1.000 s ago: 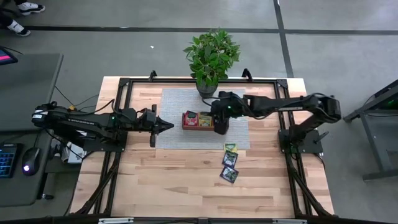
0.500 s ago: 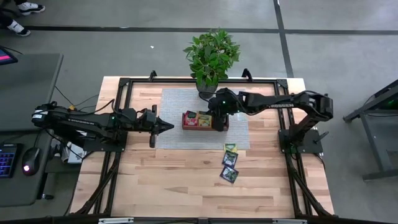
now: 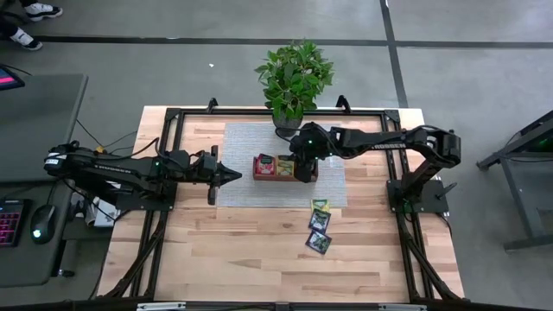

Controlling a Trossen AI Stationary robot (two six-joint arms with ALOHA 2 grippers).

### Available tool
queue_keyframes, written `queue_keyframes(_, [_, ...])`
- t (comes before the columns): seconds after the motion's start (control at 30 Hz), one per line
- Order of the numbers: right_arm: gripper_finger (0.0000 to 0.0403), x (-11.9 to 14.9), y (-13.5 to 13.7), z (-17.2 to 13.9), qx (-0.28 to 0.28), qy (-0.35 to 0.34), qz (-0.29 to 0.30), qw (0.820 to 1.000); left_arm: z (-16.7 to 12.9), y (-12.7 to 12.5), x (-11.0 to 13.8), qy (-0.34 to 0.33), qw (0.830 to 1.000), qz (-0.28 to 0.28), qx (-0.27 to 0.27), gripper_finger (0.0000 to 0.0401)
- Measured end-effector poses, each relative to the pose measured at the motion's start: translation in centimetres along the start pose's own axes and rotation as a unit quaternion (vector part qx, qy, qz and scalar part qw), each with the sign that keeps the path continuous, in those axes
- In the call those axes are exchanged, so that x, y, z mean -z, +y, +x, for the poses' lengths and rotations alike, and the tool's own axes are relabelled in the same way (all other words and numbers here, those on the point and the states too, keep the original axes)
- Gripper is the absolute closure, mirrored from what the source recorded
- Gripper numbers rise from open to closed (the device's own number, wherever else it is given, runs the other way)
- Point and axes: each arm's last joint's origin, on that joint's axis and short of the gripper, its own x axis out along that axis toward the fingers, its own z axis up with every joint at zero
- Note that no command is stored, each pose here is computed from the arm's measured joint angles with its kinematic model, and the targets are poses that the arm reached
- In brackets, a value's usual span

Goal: Pick & Place Tea
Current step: Put the yellow tea bag into the middle section of the wooden organizer

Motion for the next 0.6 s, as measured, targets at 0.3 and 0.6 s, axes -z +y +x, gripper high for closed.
queue_keyframes(0.3, [0.0403,1.6,0.0,0.8,0.001,-0.002,0.017,1.000,0.0,0.0,0.0,0.000,1.000,0.001,0.000,0.0400])
queue_keyframes(0.6, [0.0403,2.2,-0.2,1.8,-0.002,-0.006,0.025,1.000,0.0,0.0,0.0,0.000,1.000,0.001,0.002,0.0400])
